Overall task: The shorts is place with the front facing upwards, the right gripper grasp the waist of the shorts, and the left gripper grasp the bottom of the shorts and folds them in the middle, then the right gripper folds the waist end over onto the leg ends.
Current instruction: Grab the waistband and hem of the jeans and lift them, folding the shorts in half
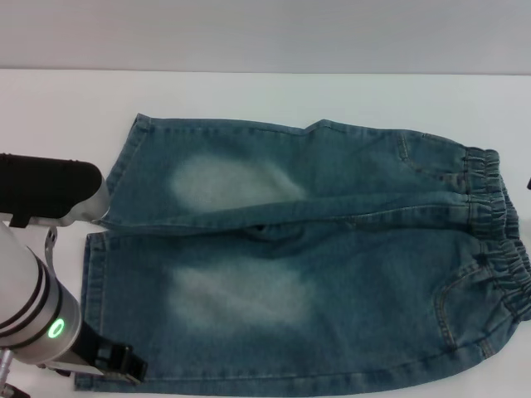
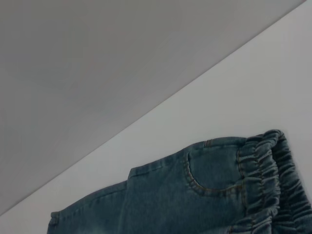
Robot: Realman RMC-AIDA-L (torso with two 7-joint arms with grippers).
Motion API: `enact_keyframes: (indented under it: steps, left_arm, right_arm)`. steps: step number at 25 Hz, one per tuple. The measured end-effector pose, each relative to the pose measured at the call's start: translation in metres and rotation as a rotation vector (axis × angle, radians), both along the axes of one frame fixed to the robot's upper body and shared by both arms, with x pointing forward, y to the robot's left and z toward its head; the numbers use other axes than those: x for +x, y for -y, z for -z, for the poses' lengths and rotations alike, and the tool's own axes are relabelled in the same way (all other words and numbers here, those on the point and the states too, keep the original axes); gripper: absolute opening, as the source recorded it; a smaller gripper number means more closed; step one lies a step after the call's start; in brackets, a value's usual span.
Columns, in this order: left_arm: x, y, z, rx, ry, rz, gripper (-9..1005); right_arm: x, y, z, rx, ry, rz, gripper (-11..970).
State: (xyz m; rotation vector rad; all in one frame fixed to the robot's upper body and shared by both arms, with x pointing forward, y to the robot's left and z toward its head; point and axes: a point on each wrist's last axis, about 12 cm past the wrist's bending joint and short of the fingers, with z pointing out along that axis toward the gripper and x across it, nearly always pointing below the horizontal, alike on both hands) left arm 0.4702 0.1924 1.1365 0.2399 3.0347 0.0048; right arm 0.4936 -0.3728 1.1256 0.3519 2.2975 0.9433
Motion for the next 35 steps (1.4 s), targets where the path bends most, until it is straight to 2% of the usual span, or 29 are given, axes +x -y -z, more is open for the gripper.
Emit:
enact_keyframes:
  steps: [22,28,35]
  left_arm:
    - [0.0022,0.0042,0.0048,-0.014,-0.03,0.003,819]
    - [0.0042,0.0049,0.0035,-0.013,-0.038,0.021,587]
    - [0.0071,0.0079,-0.0018,-0.002,-0.023,0.026,457]
  right_arm:
    - [0.0033,0.0013,-0.0035,-0.007,0.008,-0.001,745]
    - [0.0018,0.0033,-0.0032,-0.005,0.007,0.002,743]
    - [0.0008,0.0046,-0.003,-0.006,0.007,0.005,742]
